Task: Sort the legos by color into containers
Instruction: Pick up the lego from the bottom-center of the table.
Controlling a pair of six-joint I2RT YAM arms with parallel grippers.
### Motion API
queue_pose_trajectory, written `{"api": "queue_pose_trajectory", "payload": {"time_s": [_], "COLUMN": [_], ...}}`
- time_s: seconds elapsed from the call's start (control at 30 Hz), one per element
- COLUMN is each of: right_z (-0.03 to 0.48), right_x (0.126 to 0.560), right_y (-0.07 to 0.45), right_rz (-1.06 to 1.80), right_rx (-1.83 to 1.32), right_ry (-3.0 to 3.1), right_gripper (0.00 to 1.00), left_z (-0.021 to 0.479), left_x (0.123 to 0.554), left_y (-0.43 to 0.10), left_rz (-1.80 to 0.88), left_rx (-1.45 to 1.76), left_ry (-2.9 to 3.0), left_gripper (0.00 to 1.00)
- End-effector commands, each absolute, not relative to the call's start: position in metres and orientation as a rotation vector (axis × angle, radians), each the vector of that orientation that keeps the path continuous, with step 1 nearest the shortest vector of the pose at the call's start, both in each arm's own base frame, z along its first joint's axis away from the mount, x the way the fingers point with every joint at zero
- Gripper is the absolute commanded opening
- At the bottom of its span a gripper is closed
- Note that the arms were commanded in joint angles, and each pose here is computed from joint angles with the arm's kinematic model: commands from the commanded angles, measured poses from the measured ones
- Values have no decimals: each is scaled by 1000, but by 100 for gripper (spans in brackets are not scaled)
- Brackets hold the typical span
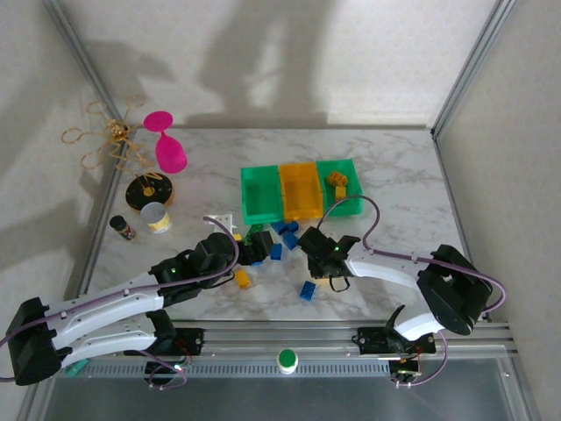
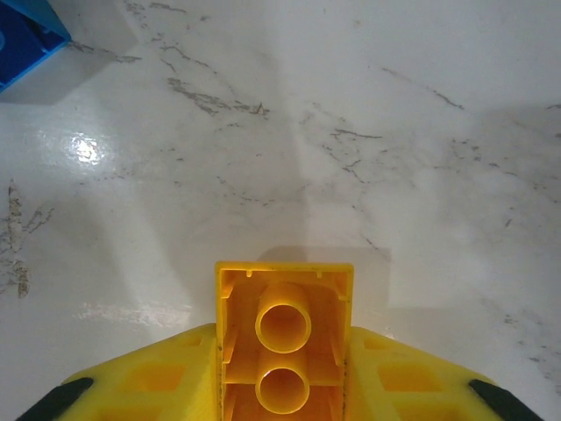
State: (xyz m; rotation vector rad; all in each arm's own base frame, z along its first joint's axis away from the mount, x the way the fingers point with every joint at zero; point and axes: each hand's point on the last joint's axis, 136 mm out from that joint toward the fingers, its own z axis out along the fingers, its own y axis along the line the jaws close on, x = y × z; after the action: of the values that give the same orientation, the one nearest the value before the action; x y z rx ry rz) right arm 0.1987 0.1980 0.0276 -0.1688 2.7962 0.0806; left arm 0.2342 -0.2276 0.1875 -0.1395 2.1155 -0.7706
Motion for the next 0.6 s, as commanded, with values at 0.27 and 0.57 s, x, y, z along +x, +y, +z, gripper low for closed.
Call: {"api": "queue_pose_trajectory", "payload": {"time_s": [0.27,0.57], "right_z": [94,150], "right_x": [248,326], "right_y": [172,133], "right_rz": [56,58], "right_rx": [-39,92], "right_ry": [2634,2485], "right_gripper": [29,30], "left_z": [218,231], "left_x": [245,259], "left_y": [-238,-259], "left_rz": [-778,-775], "left_rx": [-112,-70], "left_ry": [2037,2012], "left_gripper": [100,99]}}
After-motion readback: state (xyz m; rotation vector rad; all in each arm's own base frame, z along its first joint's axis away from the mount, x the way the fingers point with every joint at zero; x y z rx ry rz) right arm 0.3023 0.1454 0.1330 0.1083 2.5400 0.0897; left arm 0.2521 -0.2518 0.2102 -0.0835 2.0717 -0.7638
